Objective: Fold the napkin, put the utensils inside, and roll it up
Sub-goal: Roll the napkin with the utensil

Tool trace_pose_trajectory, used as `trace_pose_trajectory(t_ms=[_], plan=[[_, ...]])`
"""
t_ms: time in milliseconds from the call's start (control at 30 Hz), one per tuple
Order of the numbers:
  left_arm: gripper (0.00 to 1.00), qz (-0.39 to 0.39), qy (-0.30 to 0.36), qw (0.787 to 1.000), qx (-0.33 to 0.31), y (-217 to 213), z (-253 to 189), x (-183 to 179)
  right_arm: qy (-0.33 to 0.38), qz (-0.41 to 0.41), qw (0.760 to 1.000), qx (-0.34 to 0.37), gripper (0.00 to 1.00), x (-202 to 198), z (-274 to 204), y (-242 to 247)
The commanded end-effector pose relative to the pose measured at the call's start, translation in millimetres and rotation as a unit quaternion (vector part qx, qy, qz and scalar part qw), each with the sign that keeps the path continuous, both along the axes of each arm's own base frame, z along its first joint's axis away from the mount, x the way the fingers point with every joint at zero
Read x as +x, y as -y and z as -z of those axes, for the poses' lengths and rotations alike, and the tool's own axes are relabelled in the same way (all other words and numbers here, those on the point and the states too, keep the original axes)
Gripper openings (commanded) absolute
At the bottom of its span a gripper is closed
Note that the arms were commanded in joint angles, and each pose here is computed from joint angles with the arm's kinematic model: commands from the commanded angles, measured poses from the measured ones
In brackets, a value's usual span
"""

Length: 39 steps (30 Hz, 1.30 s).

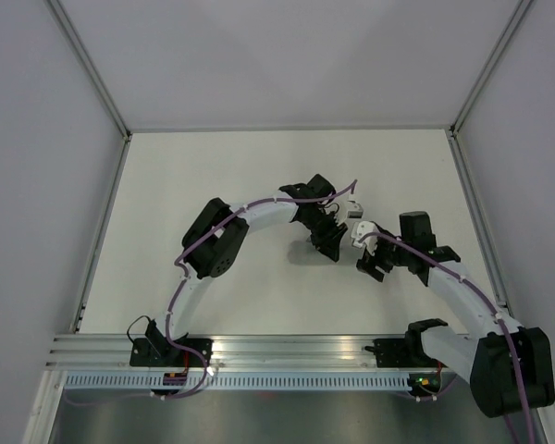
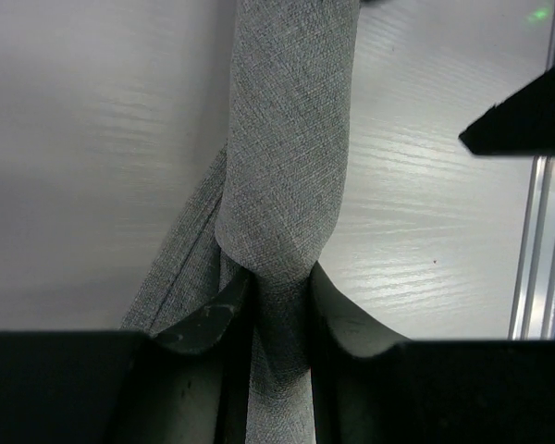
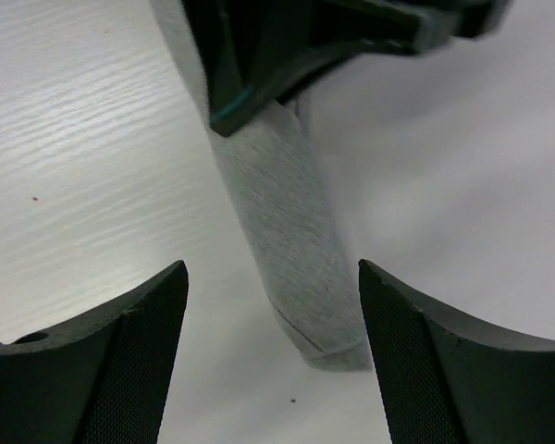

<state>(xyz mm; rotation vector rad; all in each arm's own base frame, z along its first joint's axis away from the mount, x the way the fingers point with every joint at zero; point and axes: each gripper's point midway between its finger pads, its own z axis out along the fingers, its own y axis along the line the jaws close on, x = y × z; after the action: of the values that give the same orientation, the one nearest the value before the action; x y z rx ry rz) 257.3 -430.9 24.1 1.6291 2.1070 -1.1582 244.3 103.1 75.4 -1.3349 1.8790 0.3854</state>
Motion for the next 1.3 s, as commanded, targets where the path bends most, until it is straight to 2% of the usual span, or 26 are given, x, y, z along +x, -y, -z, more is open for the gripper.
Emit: trace_pose_trajectory(t_ms=[0, 267, 633, 767, 900, 1033, 1100, 1267], plan=[[0.18, -0.009, -0.122, 0.987, 0.101, -34.4, 46.9, -41.4, 0.078, -0.038, 0.996, -0.030, 0.80, 12.4, -6.2, -16.5], [0.19, -0.013, -0.151, 0.982, 0.109, -34.7, 47.3, -43.8, 0.085, -0.070, 0.990, -0.084, 0.80, 3.9, 22.9, -38.6], [0.22, -0.012, -0.167, 0.980, 0.110, -32.4, 48.3, -44.5, 0.102, -0.081, 0.985, -0.117, 0.77, 7.1, 41.6, -58.0], [0.28, -0.009, -0.174, 0.979, 0.105, -32.1, 46.4, -45.3, 0.096, -0.079, 0.985, -0.119, 0.70, 7.5, 43.9, -60.3], [0.42, -0.011, -0.175, 0.980, 0.090, -30.1, 37.0, -38.7, 0.080, -0.082, 0.985, -0.127, 0.63, 5.8, 48.5, -60.3], [0.48, -0.019, -0.157, 0.985, 0.068, -25.2, 22.3, -26.4, 0.057, -0.086, 0.986, -0.134, 0.50, 0.1, 54.3, -58.1], [0.52, -0.030, -0.140, 0.989, 0.041, -20.2, 6.0, -13.5, 0.045, -0.084, 0.986, -0.138, 0.42, -2.0, 55.4, -56.6], [0.55, -0.074, -0.094, 0.993, -0.021, -12.3, -38.3, 24.6, 0.000, -0.084, 0.986, -0.144, 0.38, -10.1, 59.8, -56.2]])
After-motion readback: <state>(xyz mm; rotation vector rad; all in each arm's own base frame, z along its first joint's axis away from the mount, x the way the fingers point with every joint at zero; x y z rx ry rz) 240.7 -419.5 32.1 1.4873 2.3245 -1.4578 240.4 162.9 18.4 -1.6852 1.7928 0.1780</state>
